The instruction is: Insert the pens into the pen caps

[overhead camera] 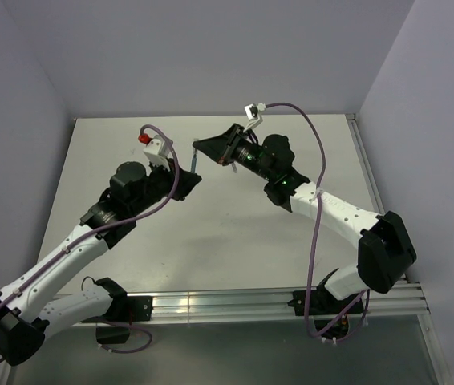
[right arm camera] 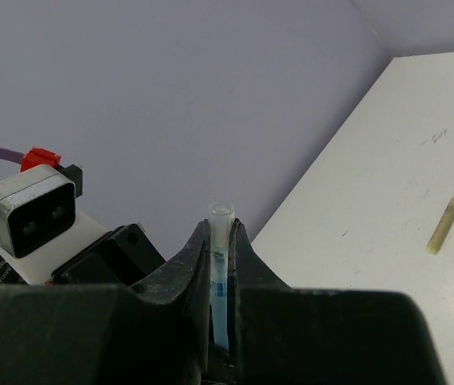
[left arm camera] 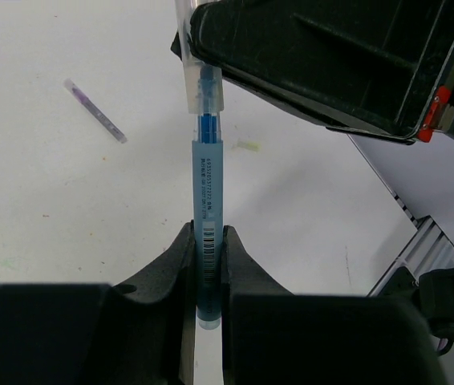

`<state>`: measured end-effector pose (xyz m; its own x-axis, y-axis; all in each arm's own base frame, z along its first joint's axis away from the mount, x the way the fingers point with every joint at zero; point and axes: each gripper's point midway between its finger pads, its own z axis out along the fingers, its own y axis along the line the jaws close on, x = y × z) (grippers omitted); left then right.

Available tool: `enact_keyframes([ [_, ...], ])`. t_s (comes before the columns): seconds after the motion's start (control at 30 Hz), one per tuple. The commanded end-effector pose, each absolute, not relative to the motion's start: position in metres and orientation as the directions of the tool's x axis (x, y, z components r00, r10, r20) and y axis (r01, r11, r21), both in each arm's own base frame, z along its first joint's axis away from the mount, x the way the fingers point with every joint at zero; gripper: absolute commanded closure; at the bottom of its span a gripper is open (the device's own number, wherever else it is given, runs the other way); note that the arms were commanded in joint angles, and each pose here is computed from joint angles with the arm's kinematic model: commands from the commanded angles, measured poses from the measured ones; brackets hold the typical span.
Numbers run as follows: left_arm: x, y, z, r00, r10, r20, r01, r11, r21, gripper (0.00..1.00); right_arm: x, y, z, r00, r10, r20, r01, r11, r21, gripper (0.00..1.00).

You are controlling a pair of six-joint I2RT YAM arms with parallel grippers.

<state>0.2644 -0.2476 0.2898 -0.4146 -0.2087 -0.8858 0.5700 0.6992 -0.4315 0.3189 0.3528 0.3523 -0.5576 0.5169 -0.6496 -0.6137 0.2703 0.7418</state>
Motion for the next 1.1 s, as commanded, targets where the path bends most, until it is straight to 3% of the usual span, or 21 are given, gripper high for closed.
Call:
enact_keyframes([
  [0.0,0.264,-0.241,0.31,-0.349,-0.245,-0.905,0.587,0.696,-0.415,1.0,0.319,0.358,0.378,-0.513,0.529,-0.676,-0.665,0.254,0.702,1.0],
  [1.07,0.259,-0.226,0.333,-0.314,-0.342,-0.886,0.606,0.646,-0.464,1.0,0.299,0.377,0.376,-0.507,0.492,-0.708,-0.685,0.268,0.677,1.0],
])
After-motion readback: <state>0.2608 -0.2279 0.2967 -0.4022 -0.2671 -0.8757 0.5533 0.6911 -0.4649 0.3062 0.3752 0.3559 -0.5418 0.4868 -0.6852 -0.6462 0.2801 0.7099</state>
